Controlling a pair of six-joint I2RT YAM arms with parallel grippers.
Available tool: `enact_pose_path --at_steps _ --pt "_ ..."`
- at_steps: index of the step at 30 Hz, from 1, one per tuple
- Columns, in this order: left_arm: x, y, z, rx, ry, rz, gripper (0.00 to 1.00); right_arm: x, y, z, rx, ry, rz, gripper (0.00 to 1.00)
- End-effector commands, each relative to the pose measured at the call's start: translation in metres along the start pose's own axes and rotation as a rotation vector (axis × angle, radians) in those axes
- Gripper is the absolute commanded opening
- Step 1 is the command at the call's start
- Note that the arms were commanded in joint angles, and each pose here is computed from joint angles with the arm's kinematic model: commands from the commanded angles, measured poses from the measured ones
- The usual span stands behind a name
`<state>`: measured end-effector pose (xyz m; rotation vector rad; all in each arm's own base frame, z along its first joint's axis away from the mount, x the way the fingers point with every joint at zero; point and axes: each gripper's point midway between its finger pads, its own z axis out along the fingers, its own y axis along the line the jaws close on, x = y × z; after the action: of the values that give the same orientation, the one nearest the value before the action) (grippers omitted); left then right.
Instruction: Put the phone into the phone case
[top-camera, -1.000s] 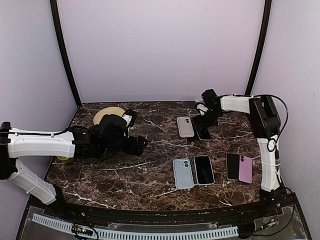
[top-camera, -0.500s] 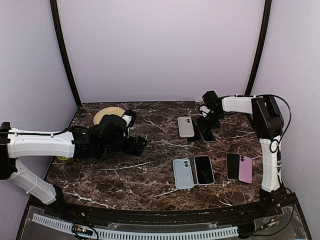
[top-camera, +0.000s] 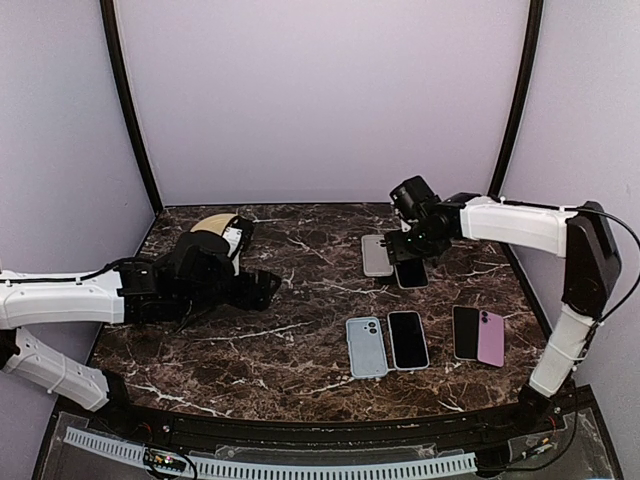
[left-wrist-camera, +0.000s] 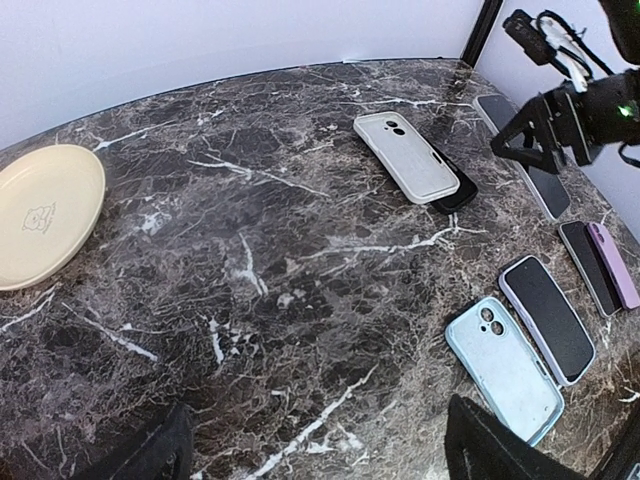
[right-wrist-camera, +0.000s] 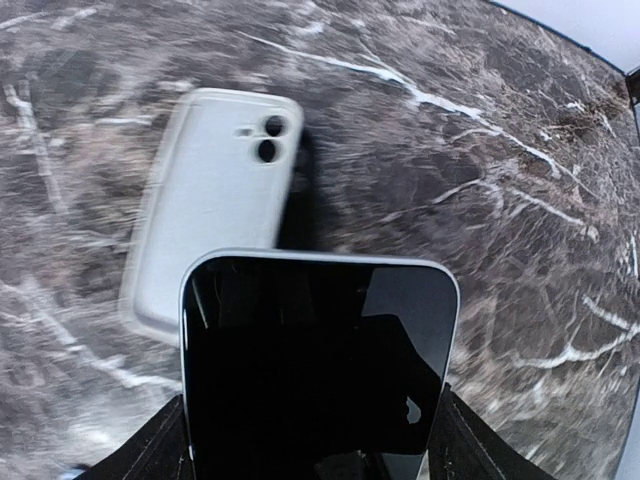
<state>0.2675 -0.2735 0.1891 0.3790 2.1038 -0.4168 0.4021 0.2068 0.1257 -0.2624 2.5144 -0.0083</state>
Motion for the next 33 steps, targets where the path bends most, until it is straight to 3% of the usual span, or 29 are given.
enact_pose_path --at_steps 1,8,15,23,33 --pt "0.001 0.011 -0.009 -0.022 -0.030 -0.004 0.90 0.016 0.043 -0.043 0.028 -0.123 0.129 0.00" --pt "0.007 0.011 -0.018 0.020 -0.042 -0.011 0.90 0.089 0.122 -0.077 0.022 -0.155 0.165 0.00" --pt "0.007 0.012 -0.023 0.039 -0.064 -0.008 0.90 0.139 0.139 -0.073 0.194 -0.119 0.097 0.00" --pt "0.008 0.007 -0.019 0.059 -0.061 0.006 0.90 0.143 0.143 -0.071 0.144 -0.165 0.118 0.00" --pt "0.011 0.008 -0.017 0.048 -0.053 0.003 0.90 0.137 0.149 -0.053 0.132 -0.188 0.015 0.00"
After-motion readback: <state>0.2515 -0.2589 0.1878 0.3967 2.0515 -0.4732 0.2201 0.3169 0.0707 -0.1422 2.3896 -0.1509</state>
